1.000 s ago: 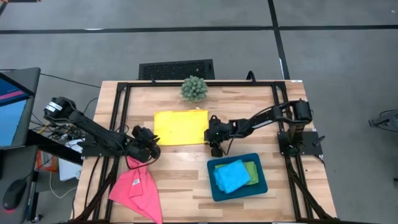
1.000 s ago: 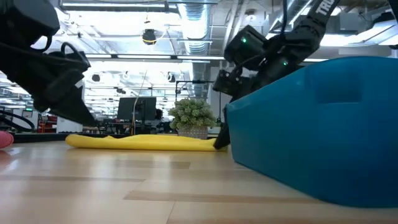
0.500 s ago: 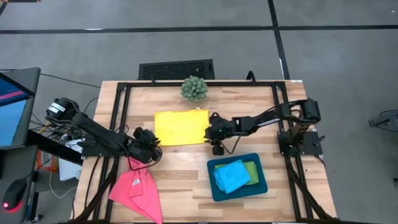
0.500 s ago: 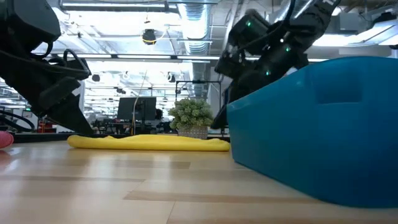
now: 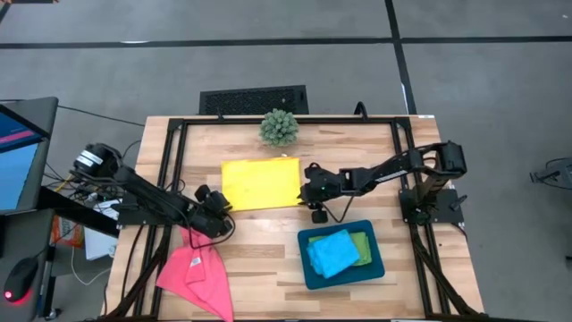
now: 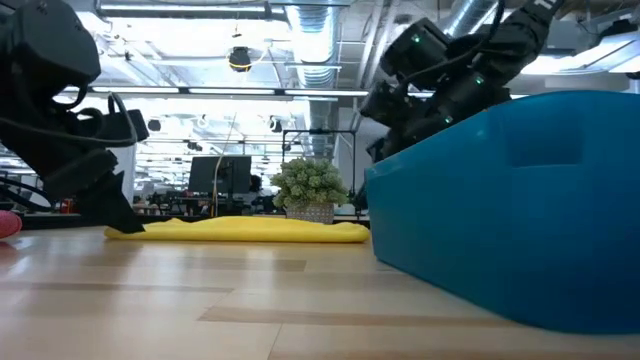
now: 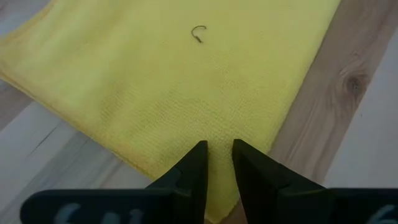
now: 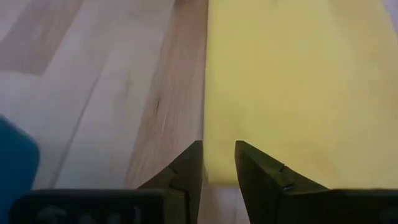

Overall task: Fold microfiber towels
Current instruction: Fold the yellow microfiber towel

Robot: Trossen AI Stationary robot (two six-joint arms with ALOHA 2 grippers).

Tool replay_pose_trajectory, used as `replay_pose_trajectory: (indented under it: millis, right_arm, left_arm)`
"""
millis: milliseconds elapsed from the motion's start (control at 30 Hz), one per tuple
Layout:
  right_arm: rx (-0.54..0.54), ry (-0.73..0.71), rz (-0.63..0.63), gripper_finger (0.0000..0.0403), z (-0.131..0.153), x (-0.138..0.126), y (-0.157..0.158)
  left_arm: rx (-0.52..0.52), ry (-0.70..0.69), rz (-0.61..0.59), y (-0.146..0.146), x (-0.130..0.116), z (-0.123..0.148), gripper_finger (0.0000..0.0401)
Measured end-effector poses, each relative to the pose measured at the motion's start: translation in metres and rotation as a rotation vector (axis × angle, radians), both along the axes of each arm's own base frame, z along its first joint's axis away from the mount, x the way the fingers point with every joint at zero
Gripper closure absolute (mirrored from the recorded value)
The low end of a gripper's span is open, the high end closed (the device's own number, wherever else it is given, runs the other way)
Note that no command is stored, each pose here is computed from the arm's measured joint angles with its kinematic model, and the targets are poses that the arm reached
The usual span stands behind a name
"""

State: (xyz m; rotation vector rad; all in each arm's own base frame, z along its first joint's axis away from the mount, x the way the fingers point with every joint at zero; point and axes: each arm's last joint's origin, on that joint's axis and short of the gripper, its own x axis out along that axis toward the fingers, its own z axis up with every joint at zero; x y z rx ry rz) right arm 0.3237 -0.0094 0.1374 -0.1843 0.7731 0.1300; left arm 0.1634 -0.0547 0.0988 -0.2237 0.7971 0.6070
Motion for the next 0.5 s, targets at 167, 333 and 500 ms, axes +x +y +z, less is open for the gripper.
replay_pose_trajectory:
  millis: [167, 333, 500]
  right_arm:
    - [-0.006, 0.009, -0.003, 0.0284, -0.0058, 0.0006, -0.003]
    - [-0.052, -0.03, -0.001, 0.0285, 0.002, 0.0017, -0.0046]
    - [-0.09, -0.029, -0.036, 0.0285, 0.0013, 0.002, -0.0087]
  left_arm:
    - [0.006, 0.003, 0.012, -0.0008, 0.0022, -0.0047, 0.0333]
    - [0.009, -0.006, 0.014, -0.0022, 0.0056, -0.0024, 0.0333]
    - [0.007, 0.002, -0.017, -0.0043, 0.0095, 0.0007, 0.0333]
